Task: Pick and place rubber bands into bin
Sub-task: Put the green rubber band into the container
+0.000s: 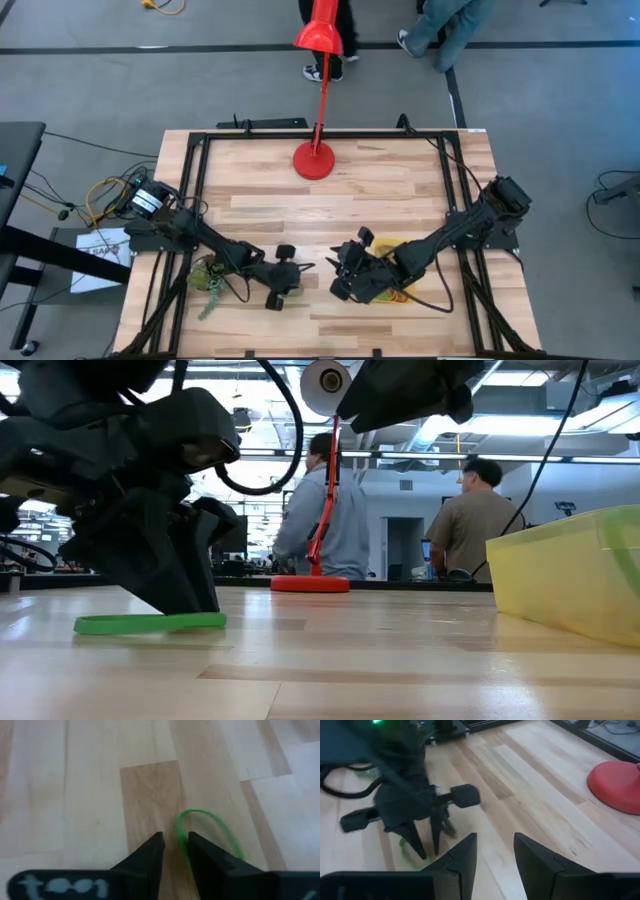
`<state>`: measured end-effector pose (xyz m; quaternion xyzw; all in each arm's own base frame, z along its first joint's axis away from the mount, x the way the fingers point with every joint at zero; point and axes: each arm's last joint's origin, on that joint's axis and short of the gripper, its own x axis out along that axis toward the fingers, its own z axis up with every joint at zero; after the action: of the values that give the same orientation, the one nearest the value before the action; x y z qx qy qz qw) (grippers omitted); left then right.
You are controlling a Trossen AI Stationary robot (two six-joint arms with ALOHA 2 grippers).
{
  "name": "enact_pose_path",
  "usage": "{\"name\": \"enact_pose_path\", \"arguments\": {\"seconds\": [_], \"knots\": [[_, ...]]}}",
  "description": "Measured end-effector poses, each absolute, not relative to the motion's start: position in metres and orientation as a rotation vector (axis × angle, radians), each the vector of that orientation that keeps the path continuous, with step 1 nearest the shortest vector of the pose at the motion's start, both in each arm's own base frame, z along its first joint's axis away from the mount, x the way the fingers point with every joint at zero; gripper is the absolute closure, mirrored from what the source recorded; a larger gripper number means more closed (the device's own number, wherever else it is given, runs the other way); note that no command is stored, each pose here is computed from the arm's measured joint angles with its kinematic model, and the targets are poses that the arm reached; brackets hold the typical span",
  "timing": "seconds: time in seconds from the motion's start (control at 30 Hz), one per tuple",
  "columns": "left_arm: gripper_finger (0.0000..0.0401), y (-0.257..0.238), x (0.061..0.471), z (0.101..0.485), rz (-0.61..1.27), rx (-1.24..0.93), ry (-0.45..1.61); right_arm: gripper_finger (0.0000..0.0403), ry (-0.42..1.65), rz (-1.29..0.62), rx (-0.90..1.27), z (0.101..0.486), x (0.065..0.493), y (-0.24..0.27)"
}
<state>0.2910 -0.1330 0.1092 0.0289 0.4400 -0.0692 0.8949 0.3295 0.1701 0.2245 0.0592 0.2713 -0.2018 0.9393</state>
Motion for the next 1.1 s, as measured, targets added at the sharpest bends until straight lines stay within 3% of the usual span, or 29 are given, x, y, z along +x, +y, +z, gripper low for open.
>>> {"name": "enact_pose_path", "arguments": {"seconds": [0.23, 0.37, 0.57, 0.7, 0.93, 1.1], "knots": [[0.0391, -0.135, 0.290, 0.107, -0.053, -0.065, 0.911, 0.0278, 0.574, -0.389, 0.031, 0.225, 0.333, 0.165], [0.0397, -0.134, 0.289, 0.122, -0.017, -0.102, 0.847, 0.0278, 0.577, -0.331, -0.002, 0.227, 0.338, 0.162], [0.0401, -0.132, 0.295, 0.169, 0.062, -0.135, 0.548, 0.0278, 0.559, -0.240, -0.030, 0.232, 0.348, 0.156], [0.0401, -0.133, 0.297, 0.190, 0.020, -0.124, 0.413, 0.0278, 0.571, -0.216, -0.015, 0.231, 0.351, 0.150], [0.0401, -0.142, 0.289, 0.179, -0.172, -0.198, 0.593, 0.0278, 0.602, -0.220, -0.014, 0.229, 0.353, 0.141], [0.0391, -0.144, 0.279, 0.161, -0.150, -0.156, 0.756, 0.0278, 0.608, -0.232, -0.013, 0.229, 0.355, 0.137]]}}
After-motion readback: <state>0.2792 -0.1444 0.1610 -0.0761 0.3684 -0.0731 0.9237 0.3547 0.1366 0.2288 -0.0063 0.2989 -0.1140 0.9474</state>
